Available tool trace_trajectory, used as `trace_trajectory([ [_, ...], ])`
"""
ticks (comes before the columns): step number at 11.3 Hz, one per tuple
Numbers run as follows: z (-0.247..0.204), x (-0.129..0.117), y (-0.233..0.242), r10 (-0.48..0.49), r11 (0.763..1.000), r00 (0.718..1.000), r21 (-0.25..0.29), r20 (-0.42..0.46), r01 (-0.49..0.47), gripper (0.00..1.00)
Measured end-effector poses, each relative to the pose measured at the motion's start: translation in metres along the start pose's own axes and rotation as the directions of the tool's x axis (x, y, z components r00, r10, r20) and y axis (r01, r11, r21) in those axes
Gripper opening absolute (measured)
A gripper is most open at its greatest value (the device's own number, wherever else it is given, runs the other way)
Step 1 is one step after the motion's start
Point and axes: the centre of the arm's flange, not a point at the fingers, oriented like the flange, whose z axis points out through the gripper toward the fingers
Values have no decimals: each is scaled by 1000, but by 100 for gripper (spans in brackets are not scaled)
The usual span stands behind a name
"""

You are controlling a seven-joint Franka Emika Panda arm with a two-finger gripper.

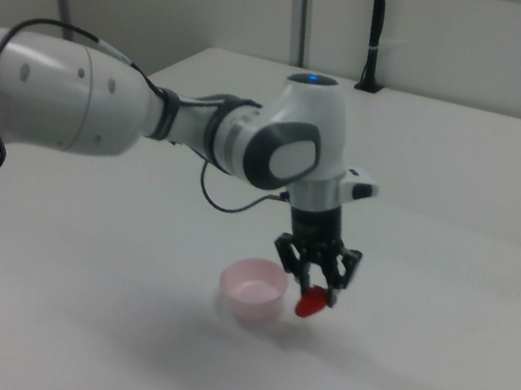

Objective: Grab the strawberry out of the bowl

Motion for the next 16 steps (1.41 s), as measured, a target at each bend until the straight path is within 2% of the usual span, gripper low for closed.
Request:
trace_trajectory([
  [2,24,-2,28,29,999,999,-21,-42,-30,46],
  [6,63,7,36,33,999,997,-40,-76,-36,51],
  [7,58,8,37,34,998,996,-43,-86,-38,58],
  [9,26,13,35,55,997,992,-42,-117,-60,85],
  [10,1,15,20,63,997,991,-25,-114,-67,99],
  [13,-99,24,-89,54,998,996,19,-76,-53,100],
  [16,-182,3,-198,92,995,995,36,-28,-91,100],
])
